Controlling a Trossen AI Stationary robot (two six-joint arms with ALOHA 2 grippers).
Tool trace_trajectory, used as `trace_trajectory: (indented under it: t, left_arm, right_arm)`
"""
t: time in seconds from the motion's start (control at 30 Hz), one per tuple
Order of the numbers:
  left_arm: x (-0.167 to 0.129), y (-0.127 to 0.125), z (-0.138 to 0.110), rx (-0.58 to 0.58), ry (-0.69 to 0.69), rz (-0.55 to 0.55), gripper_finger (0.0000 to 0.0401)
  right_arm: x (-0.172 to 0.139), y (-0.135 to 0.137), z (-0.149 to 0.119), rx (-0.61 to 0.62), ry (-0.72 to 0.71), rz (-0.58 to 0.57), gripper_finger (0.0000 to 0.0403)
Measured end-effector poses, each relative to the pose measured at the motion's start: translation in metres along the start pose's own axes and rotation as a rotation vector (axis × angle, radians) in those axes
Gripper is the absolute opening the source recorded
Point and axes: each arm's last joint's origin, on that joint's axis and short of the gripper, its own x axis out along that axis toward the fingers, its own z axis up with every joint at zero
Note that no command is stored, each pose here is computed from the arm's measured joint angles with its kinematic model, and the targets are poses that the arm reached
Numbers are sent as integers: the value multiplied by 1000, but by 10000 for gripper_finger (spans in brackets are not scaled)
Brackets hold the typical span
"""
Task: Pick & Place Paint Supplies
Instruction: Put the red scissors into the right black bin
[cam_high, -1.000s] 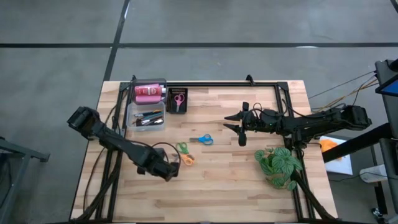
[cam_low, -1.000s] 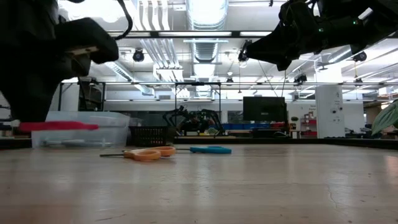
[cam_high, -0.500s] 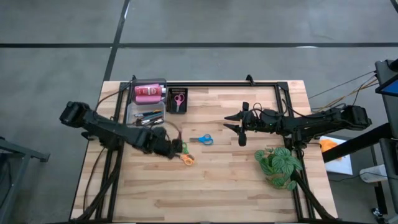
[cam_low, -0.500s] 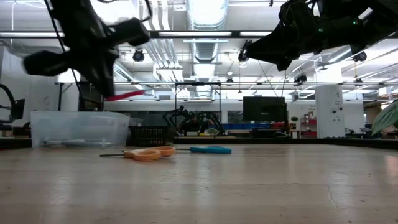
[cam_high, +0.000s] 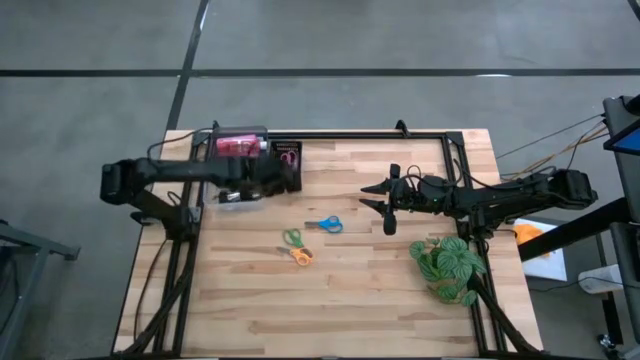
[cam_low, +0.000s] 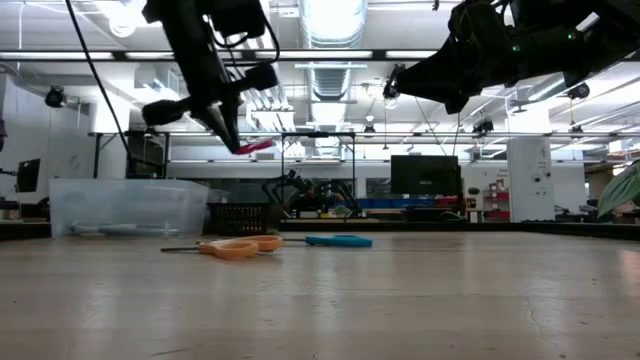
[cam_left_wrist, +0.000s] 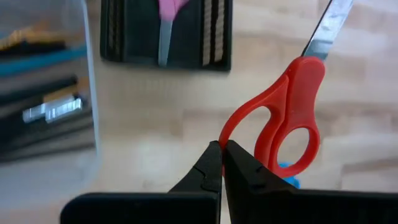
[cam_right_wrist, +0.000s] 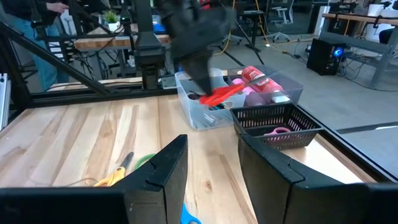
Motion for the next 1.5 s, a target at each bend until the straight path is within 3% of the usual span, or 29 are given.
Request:
trace_trajectory:
  t: [0.37, 0.63, 1.1, 1.5]
  left_arm:
    - [13, 15, 61, -65, -6, 51, 0]
    - [45, 18, 68, -70, 45, 140, 0]
    - [91, 19, 87, -46, 101, 193, 0]
    - [99, 25, 89, -48, 132, 232, 1]
  right_arm:
    - [0, 0, 0, 2, 0, 0, 141]
    - [0, 0, 0, -1, 0, 0, 141]
    - [0, 0, 0, 0, 0, 0, 141]
    - [0, 0, 0, 0, 0, 0, 141]
